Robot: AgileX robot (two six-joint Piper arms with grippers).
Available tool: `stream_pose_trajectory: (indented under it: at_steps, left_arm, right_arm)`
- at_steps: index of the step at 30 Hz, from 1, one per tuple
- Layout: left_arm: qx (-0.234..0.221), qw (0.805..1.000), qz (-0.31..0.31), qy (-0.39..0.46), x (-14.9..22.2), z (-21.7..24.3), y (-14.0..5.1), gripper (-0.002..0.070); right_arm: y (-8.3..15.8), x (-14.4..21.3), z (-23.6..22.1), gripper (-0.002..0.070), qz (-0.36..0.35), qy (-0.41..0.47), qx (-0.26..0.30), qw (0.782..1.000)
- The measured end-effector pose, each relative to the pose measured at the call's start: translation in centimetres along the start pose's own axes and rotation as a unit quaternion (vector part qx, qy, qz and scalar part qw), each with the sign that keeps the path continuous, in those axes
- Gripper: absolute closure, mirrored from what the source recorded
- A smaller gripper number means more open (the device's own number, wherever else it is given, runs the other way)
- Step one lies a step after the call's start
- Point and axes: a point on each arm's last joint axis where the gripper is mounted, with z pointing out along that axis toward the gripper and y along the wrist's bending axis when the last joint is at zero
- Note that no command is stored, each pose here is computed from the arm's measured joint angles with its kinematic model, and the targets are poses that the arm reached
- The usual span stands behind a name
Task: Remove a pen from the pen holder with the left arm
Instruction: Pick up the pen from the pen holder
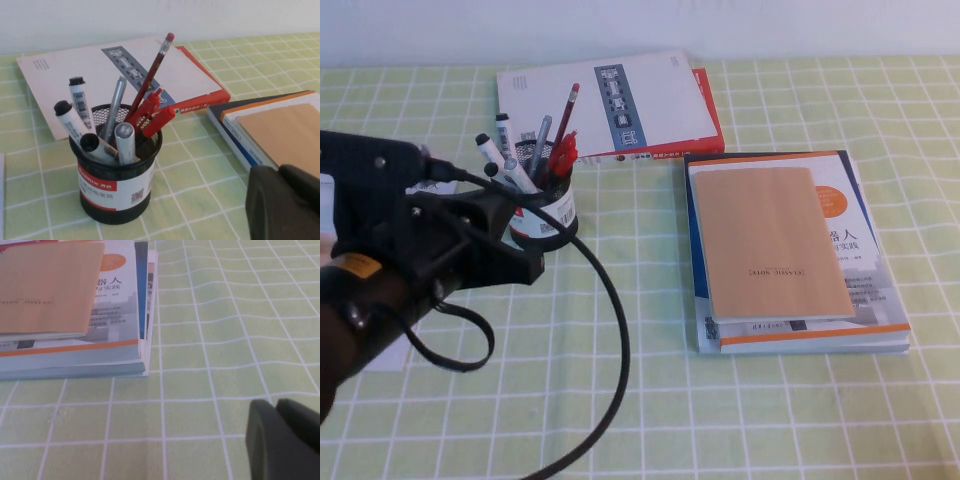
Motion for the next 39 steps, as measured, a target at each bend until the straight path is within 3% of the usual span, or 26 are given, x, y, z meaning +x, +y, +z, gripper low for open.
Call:
stream_pose_trajectory:
  at_steps: [4, 10, 17, 19, 26, 30, 39]
  left_arm:
    - [-0.006, 1.000, 0.009, -0.019, 1.1, 0.6, -0.1, 0.0676]
    - [0.031, 0.997, -0.014, -0.066, 3.1, 1.0, -0.3, 0.0676]
    - [0.036, 0.990, 0.052, -0.127, 4.5, 2.3, -0.4, 0.0662]
    - [0.028, 0.988, 0.065, -0.136, 4.8, 2.9, -0.3, 0.0621]
    - [-0.039, 0.983, 0.026, -0.180, 5.3, 4.3, 1.0, 0.0287]
    - [-0.049, 0.976, 0.032, -0.209, 5.4, 5.0, 1.1, 0.0246]
    - [-0.048, 0.977, 0.047, -0.202, 5.4, 8.4, 0.8, 0.0237]
  right_arm:
    - [0.0, 0.0, 0.0, 0.0689, 0.000, 0.000, 0.000, 1.000]
    - [0.0, 0.0, 0.0, 0.0689, 0.000, 0.000, 0.000, 1.000]
    - [0.0, 0.0, 0.0, 0.0688, 0.000, 0.000, 0.000, 1.000]
    - [0.0, 0.0, 0.0, 0.0689, 0.000, 0.000, 0.000, 1.000]
    - [0.0, 0.0, 0.0, 0.0689, 0.000, 0.000, 0.000, 1.000]
    - [0.0, 0.0, 0.0, 0.0689, 0.000, 0.000, 0.000, 1.000]
    - [0.0, 0.0, 0.0, 0.0689, 0.000, 0.000, 0.000, 1.000]
